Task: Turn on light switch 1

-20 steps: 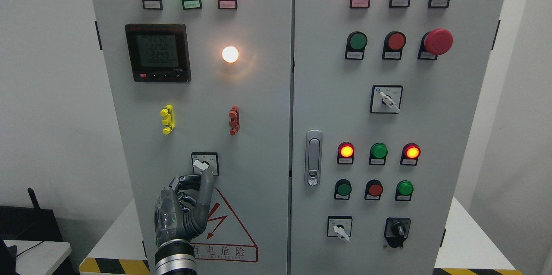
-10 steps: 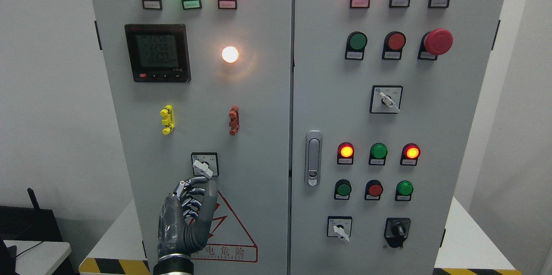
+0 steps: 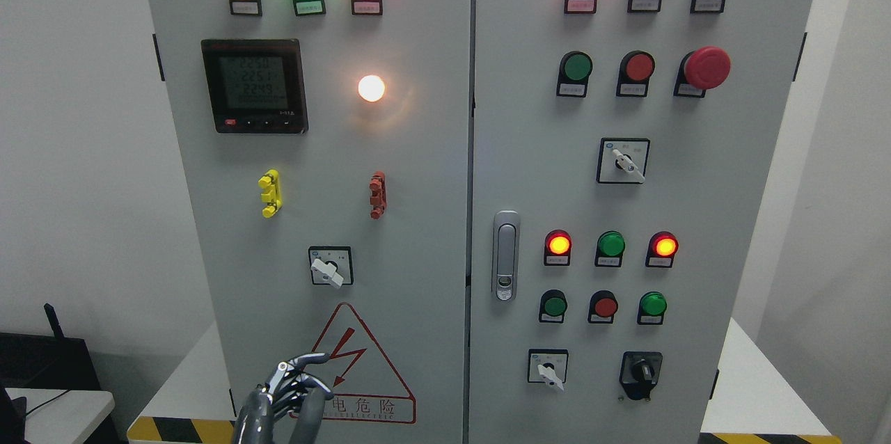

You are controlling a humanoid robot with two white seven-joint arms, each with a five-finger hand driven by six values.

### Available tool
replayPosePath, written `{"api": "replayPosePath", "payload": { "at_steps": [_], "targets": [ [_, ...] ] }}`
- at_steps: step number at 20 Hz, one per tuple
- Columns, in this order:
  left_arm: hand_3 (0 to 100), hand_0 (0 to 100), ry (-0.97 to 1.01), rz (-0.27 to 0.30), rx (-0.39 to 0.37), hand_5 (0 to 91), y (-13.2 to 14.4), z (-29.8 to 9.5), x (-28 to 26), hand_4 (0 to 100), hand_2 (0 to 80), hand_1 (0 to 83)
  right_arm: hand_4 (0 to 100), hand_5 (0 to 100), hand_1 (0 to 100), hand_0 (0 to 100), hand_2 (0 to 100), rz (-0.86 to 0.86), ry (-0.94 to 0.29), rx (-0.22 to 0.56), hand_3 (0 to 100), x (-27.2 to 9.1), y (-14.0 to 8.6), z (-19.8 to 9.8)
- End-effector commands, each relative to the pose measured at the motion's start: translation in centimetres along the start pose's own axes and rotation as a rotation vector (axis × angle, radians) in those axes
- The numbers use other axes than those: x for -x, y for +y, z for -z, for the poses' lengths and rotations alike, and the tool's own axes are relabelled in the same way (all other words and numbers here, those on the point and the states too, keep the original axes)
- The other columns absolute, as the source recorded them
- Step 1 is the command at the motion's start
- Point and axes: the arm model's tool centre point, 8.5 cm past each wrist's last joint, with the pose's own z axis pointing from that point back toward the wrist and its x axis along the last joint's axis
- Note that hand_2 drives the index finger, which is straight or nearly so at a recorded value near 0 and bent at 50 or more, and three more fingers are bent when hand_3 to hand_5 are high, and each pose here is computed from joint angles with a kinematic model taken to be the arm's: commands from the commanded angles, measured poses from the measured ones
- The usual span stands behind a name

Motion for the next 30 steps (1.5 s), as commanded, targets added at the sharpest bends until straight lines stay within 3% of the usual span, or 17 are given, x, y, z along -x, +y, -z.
{"api": "replayPosePath", "payload": {
  "at_steps": [1,3,5,8,10,16,26,30],
  "targets": [
    [59,0,0.187,0.079,-0.081,48.8,6.2,-7.1,7.0,73,21.9,3.8,0,0,39,12,0,0.006,0.001,-0.002,0,0.0,0.1,0.0],
    [53,0,0.273,0.04,-0.084,43.1,6.6,-9.4,9.2,65,18.0,2.7,0,0,39,12,0,0.006,0.0,-0.002,0,0.0,0.1,0.0],
    [44,0,0.381,0.002,-0.091,31.8,6.9,-12.6,11.8,54,12.7,2.1,0,0,39,12,0,0.006,0.001,-0.002,0,0.0,0.1,0.0],
    [33,0,0.556,0.007,-0.118,24.9,8.2,-17.9,15.5,43,5.9,0.0,0,0,39,12,0,0.006,0.0,-0.002,0,0.0,0.1,0.0],
    [30,0,0.658,0.002,-0.133,22.8,8.6,-20.9,17.5,40,4.8,0.3,0,0,39,12,0,0.006,0.0,-0.002,0,0.0,0.1,0.0],
    [25,14,1.016,-0.026,-0.157,18.0,8.8,-33.0,22.0,33,3.3,3.7,0,0,39,12,0,0.006,0.0,-0.002,0,0.0,0.1,0.0],
    [7,25,1.514,-0.09,-0.103,7.7,6.6,-51.4,21.0,17,0.0,5.5,0,0,39,12,0,0.006,0.0,-0.002,0,0.0,0.1,0.0],
    [0,27,1.714,-0.176,-0.017,3.6,4.9,-57.1,19.3,10,0.0,7.6,0,0,39,12,0,0.006,0.0,-0.002,0,0.0,0.1,0.0]
  ]
}}
